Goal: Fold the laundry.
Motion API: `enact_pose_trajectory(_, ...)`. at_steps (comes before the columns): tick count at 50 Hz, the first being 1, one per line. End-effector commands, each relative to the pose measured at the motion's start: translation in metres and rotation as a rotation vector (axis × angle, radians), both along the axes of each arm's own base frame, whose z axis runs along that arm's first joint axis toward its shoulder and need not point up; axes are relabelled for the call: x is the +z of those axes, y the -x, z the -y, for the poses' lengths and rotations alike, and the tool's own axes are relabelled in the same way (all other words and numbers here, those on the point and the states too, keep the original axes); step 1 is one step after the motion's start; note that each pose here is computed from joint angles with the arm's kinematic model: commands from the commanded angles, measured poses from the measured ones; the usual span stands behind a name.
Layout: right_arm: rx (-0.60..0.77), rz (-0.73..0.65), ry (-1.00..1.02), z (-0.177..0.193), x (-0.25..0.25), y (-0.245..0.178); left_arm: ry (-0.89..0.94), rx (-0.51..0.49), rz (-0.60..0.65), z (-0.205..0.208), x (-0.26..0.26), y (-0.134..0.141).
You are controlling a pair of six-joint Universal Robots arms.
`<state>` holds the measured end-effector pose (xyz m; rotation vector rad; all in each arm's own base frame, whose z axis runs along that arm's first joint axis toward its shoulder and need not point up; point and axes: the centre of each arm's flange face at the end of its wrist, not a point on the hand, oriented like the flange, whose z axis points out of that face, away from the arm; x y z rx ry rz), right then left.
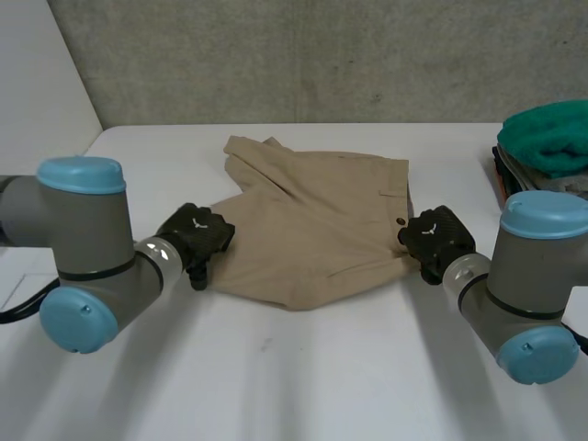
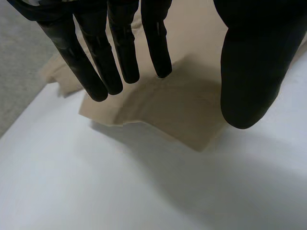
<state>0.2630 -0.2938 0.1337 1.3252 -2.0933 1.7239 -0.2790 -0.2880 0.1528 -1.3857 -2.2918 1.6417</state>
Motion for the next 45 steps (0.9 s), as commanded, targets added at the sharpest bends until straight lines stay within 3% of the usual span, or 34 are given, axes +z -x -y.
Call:
enact_pose_trajectory(1, -0.002, -0.005, -0.002, -0.004, 0.001, -0.003, -0.013, 0.013, 0.010, 0.005, -0.014, 0.009)
enact_pose_trajectory(7, -0.028, -0.003, -0.024, -0.007, 0.010, 0.002, 0.001, 0.048, 0.004, 0.006, -0.001, 0.007)
enact_pose_trajectory(13, 0.002, -0.058, -0.076, -0.021, 0.034, 0.013, -0.016, 0.058, -0.008, -0.032, 0.042, -0.009)
enact_pose_trajectory(20, 0.292, -0.372, -0.333, -0.078, 0.055, 0.038, -0.249, -0.036, 0.181, -0.111, 0.055, -0.034)
enact_pose_trajectory(24, 0.402, -0.449, -0.396, -0.095, 0.066, 0.046, -0.349, -0.103, 0.241, -0.130, 0.054, -0.038)
enact_pose_trajectory(34, 0.276, -0.366, -0.400, -0.081, 0.047, 0.035, -0.300, -0.106, 0.188, -0.091, 0.040, -0.015)
enact_pose_trajectory(38, 0.235, -0.352, -0.391, -0.078, 0.038, 0.032, -0.279, -0.057, 0.168, -0.068, 0.042, -0.013)
enact_pose_trajectory(45, 0.217, -0.340, -0.345, -0.071, 0.032, 0.029, -0.131, 0.041, -0.004, -0.014, 0.056, -0.009)
